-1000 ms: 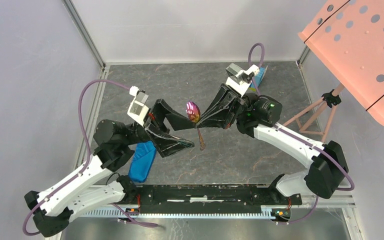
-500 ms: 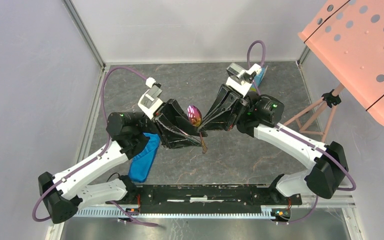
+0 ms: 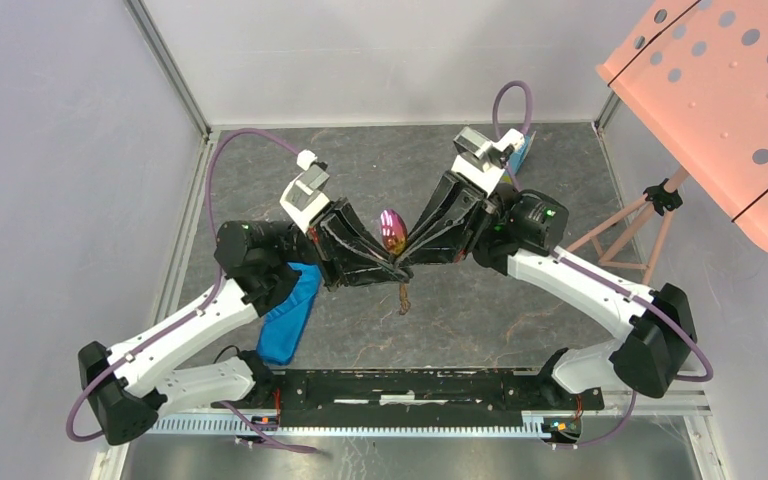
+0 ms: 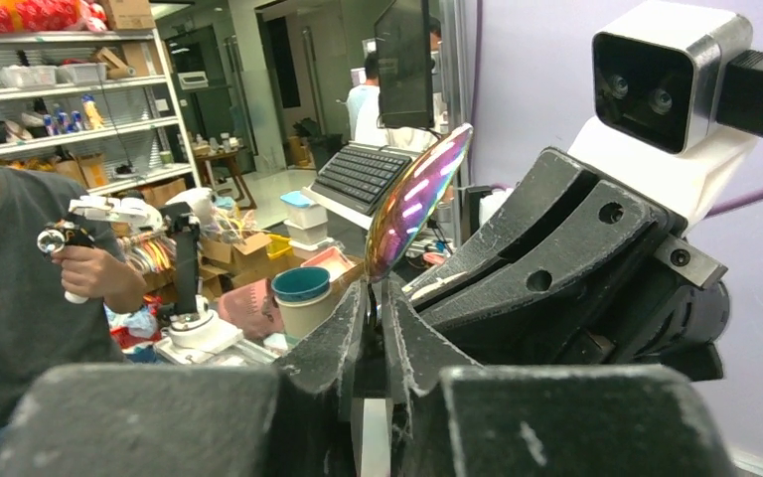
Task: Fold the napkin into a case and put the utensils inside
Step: Pass from the right arm to the left, then insert the spoon into the folded napkin.
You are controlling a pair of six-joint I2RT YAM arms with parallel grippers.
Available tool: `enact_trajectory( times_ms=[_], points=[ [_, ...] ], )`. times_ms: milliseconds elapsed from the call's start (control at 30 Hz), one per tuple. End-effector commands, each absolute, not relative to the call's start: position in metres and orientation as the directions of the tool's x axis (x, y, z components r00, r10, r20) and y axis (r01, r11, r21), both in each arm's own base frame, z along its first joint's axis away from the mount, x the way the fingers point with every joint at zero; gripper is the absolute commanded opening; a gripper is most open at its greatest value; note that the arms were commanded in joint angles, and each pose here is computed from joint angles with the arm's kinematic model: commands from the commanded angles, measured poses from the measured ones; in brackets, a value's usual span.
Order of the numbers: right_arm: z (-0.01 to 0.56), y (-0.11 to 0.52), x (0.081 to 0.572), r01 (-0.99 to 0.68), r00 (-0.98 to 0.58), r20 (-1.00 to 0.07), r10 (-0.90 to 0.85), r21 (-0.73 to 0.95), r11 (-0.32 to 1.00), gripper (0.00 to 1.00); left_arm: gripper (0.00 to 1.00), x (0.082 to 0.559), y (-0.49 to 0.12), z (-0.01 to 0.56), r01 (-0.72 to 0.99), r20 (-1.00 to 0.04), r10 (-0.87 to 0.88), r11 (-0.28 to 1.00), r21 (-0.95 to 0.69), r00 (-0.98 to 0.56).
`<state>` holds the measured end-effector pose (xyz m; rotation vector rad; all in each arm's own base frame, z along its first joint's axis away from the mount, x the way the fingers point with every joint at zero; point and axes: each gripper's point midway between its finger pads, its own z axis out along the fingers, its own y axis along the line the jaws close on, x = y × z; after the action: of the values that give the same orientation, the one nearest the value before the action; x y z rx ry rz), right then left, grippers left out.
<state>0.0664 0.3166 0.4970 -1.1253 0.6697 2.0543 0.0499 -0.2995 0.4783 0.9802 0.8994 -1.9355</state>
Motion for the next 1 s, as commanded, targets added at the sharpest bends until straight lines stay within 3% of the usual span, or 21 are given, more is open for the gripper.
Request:
enact_trajectory(
  times_ms=[0, 33, 100, 200, 267, 333, 400, 600, 767, 900, 967],
  points=[
    [0.507, 0.275, 0.04, -0.782, -0.1, -0.804, 0.586, -0.301, -0.546, 0.26, 0.02, 0.067, -0.299, 0.487, 0.911, -0.87, -0.32, -0.304, -0.28, -0.375],
    [0.505, 0.278, 0.061, -0.84, -0.113, -0.8, 0.589, -0.239, -0.487, 0.46, 0.02, 0.078, -0.3, 0.478, 0.924, -0.878, -0.307, -0.23, -0.306, -0.367],
    [0.493, 0.287, 0.107, -0.937, -0.14, -0.824, 0.549, -0.069, -0.342, 0.6, 0.02, 0.102, -0.294, 0.456, 0.928, -0.893, -0.258, -0.038, -0.371, -0.368],
    [0.453, 0.29, 0.18, -0.99, -0.131, -0.864, 0.487, 0.139, -0.019, 0.8, 0.02, 0.153, -0.264, 0.395, 0.809, -0.886, -0.152, 0.363, -0.463, -0.439],
    [0.424, 0.281, 0.226, -0.948, -0.134, -0.893, 0.429, 0.242, 0.208, 0.91, 0.02, 0.196, -0.212, 0.349, 0.554, -0.872, -0.133, 0.725, -0.41, -0.471],
    [0.383, 0.269, 0.265, -0.851, -0.178, -0.928, 0.328, 0.312, 0.423, 0.98, 0.02, 0.218, -0.148, 0.307, 0.256, -0.859, -0.068, 0.94, -0.226, -0.508],
    [0.345, 0.264, 0.282, -0.786, -0.237, -0.941, 0.241, 0.331, 0.522, 0.98, 0.02, 0.221, -0.105, 0.278, 0.079, -0.836, 0.012, 0.996, -0.037, -0.549],
    [0.25, 0.304, 0.261, -0.82, -0.37, -0.926, 0.08, 0.366, 0.44, 0.98, 0.02, 0.251, -0.066, 0.223, -0.092, -0.841, 0.187, 0.959, 0.269, -0.508],
    [0.202, 0.358, 0.223, -0.826, -0.487, -0.871, 0.068, 0.484, 0.29, 0.88, 0.02, 0.278, -0.06, 0.171, -0.085, -0.845, 0.179, 0.963, 0.255, -0.504],
    [0.169, 0.383, 0.224, -0.751, -0.6, -0.795, 0.09, 0.599, 0.277, 0.82, 0.02, 0.281, -0.053, 0.143, -0.079, -0.796, 0.201, 0.952, 0.297, -0.571],
    [0.153, 0.397, 0.228, -0.692, -0.673, -0.731, 0.111, 0.675, 0.257, 0.72, 0.02, 0.281, -0.053, 0.128, -0.076, -0.786, 0.191, 0.954, 0.289, -0.588]
  ],
)
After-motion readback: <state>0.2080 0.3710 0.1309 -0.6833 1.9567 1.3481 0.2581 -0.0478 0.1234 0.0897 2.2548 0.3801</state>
